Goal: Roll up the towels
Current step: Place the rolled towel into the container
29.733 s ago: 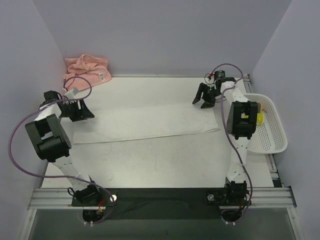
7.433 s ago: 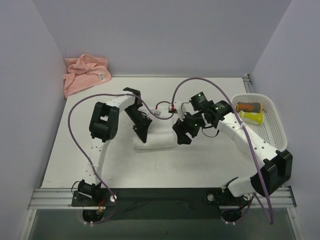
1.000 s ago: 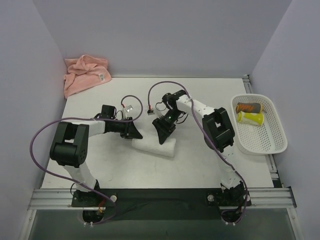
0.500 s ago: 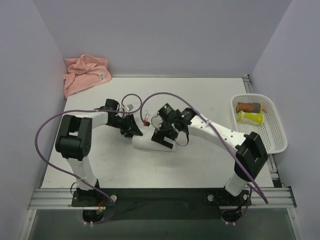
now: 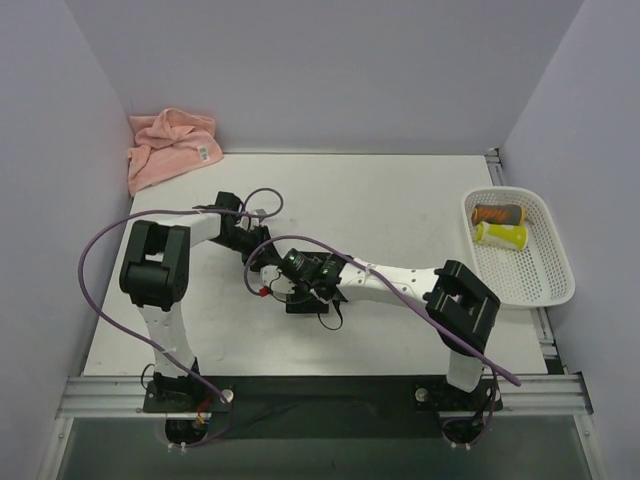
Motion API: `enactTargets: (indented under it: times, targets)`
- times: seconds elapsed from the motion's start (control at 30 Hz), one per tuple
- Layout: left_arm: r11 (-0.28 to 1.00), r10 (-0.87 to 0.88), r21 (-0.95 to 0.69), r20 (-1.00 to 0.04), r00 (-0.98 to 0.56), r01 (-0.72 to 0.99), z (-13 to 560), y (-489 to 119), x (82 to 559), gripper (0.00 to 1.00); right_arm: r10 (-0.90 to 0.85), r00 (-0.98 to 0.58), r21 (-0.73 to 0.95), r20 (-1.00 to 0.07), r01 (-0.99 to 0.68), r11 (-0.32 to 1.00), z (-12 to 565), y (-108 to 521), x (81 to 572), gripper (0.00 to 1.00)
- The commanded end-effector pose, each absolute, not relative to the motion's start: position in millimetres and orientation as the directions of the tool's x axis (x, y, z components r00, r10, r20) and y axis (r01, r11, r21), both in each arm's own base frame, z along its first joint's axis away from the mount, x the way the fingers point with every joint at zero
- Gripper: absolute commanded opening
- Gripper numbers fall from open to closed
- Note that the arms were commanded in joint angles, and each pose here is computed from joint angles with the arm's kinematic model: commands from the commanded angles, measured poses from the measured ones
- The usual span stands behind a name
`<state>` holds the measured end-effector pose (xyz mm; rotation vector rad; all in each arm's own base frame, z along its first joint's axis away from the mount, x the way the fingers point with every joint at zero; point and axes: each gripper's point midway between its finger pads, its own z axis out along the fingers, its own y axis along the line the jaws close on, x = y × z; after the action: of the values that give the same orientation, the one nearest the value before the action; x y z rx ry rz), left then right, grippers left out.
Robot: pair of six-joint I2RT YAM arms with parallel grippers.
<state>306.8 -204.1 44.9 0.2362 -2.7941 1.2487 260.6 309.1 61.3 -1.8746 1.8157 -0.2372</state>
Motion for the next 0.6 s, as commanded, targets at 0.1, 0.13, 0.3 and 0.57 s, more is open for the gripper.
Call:
enactTargets:
  times: [0.1,0.13,0.3,0.57]
  targets:
    - [0.784,-0.183,-0.555,0.223,-0.958,-0.279,-3.9,-179.9,300.8,0.00,-0.974,0.154,-0.521,-0.166,-0.852,-0.047,33.0,312.6,274.8,0.89]
    - [0.784,-0.182,-0.553,0.229,-0.956,-0.282,-4.6,-180.0,300.4,0.00,-0.975,0.157,-0.519,-0.160,-0.853,-0.052,28.2,311.0,275.2,0.89]
    - [0.764,-0.181,-0.567,0.268,-0.946,-0.307,-8.7,-182.1,299.9,0.00,-0.973,0.131,-0.458,-0.191,-0.888,-0.030,8.5,304.5,282.1,0.86]
    - [0.712,-0.171,-0.617,0.311,-0.935,-0.336,-8.8,-187.1,309.5,0.12,-0.961,0.055,-0.290,-0.270,-0.957,0.027,-14.6,289.0,291.1,0.74]
